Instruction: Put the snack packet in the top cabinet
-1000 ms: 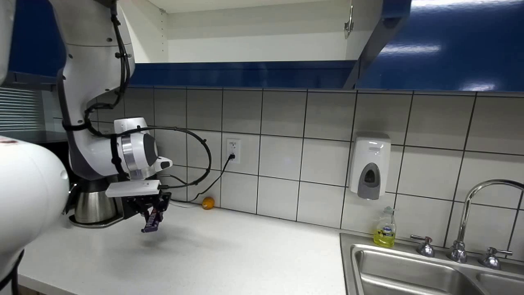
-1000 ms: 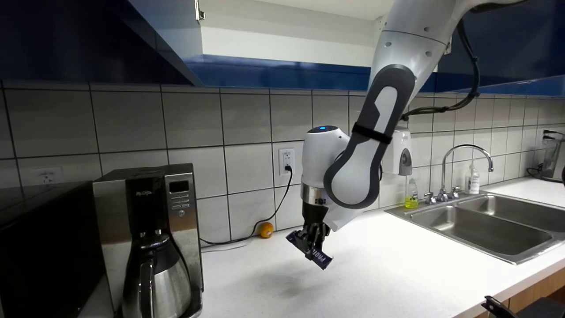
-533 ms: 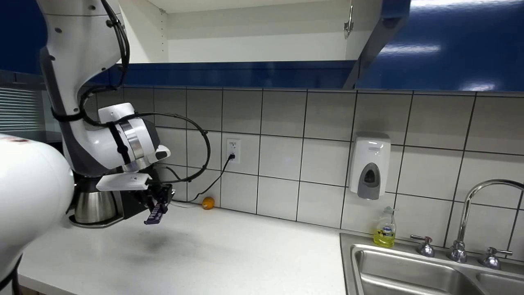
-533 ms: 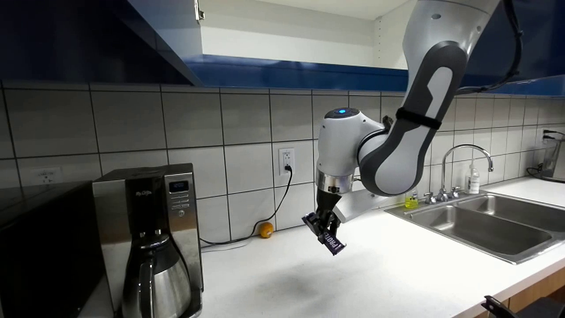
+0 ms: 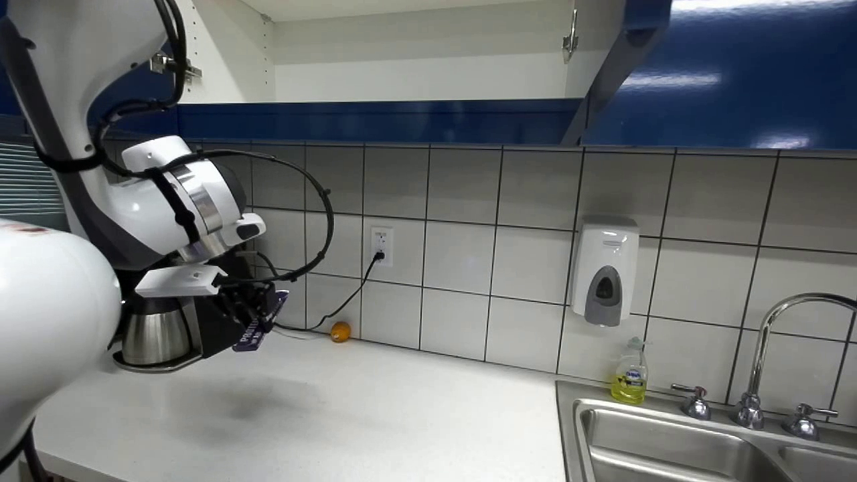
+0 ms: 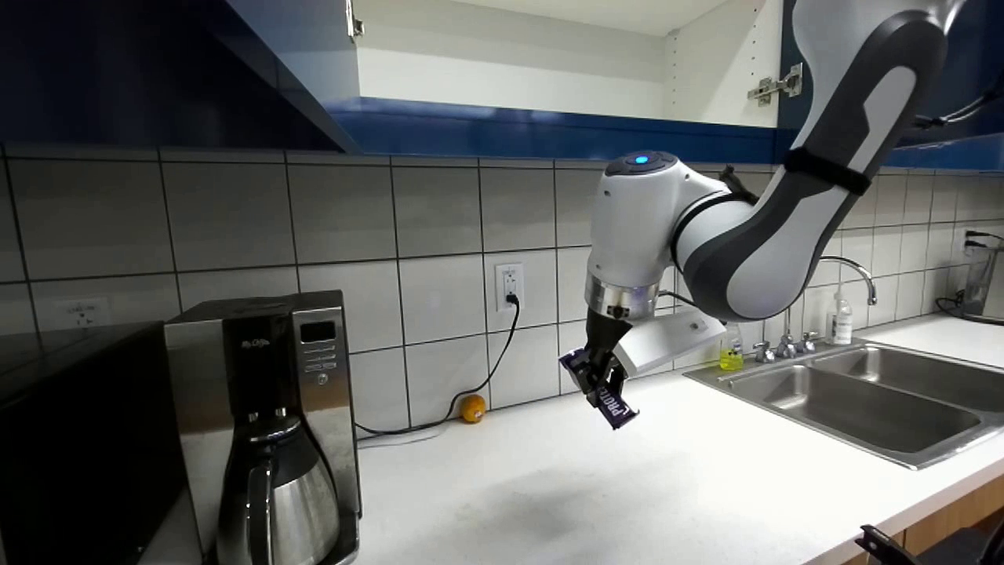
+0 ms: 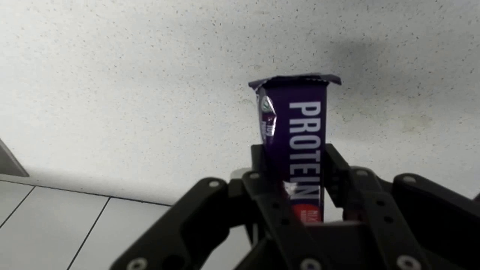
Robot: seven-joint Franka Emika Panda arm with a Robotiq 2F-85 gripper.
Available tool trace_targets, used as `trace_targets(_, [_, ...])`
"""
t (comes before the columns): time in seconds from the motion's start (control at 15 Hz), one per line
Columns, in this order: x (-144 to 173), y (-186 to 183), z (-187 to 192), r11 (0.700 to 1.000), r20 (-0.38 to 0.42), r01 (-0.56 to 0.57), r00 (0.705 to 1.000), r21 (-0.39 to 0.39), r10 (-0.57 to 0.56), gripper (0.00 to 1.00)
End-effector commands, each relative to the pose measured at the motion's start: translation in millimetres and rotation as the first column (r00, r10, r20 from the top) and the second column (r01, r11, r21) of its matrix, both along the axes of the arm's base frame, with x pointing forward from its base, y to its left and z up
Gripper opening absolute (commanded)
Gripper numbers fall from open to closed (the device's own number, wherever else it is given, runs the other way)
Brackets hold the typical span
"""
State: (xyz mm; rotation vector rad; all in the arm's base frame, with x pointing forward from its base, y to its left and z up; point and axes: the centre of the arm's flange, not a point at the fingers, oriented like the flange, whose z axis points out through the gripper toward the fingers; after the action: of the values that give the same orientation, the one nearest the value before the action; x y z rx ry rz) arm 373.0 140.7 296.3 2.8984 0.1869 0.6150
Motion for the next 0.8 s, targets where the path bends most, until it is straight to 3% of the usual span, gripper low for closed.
trace_targets(0.0, [-26,-4,37,0.999,0.067,0.036,0.997,-0.024,-0.034,0.15])
trace_targets(0.73, [-48,1,111,0.997,0.218,0.058,0.975,-0.056,-0.044,0.15])
